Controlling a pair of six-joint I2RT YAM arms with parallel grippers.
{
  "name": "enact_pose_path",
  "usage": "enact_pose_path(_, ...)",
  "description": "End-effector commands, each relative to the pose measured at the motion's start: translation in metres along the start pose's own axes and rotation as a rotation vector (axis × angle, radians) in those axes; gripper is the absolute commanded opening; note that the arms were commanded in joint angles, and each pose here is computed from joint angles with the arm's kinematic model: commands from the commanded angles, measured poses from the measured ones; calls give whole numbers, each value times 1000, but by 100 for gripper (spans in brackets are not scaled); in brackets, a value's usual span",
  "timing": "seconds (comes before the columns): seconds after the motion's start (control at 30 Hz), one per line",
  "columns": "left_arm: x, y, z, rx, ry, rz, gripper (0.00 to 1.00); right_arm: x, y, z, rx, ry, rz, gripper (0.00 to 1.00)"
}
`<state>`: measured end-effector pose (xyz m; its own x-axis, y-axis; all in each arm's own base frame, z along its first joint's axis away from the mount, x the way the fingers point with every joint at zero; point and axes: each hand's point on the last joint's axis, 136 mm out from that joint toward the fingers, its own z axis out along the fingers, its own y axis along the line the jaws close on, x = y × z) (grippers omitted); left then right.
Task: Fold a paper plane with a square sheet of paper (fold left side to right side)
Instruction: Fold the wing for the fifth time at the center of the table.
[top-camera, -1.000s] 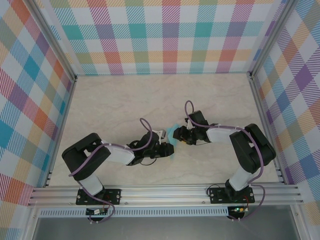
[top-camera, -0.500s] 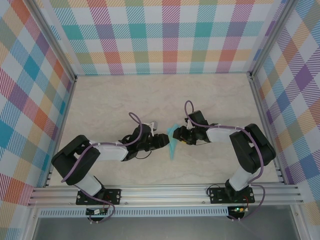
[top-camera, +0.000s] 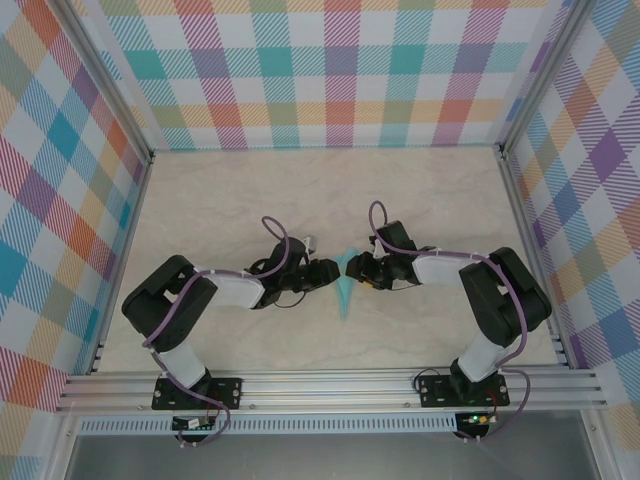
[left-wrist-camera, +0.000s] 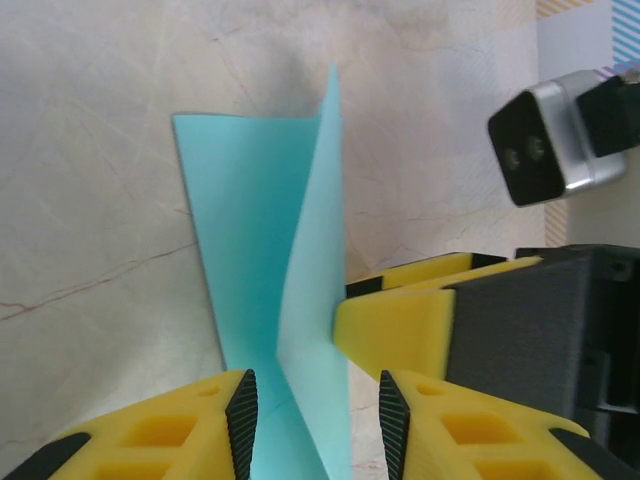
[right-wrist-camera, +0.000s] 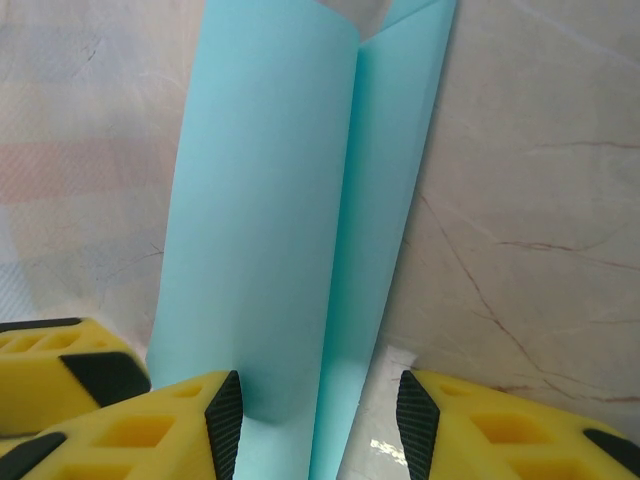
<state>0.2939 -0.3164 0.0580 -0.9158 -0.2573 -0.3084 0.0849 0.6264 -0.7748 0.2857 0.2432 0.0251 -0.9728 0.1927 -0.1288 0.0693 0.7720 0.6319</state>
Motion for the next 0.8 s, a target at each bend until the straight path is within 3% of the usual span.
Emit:
enact_pose_path(0.0,-5,-2,6,11,12,-10,39,16,-27,7,106,49,24,48)
enact_pose_path(0.3,-7,-3,18,22,32,-6,31,16,-27,6,108,50,21,48)
enact_pose_path(0.6,-10,3,24,-13,35,7,4,11,-15,-2,77,31,-7,50)
enact_pose_path(0.77,-10,4,24,-18,38,24,0,-5,0,-23,50,-20,-33,52)
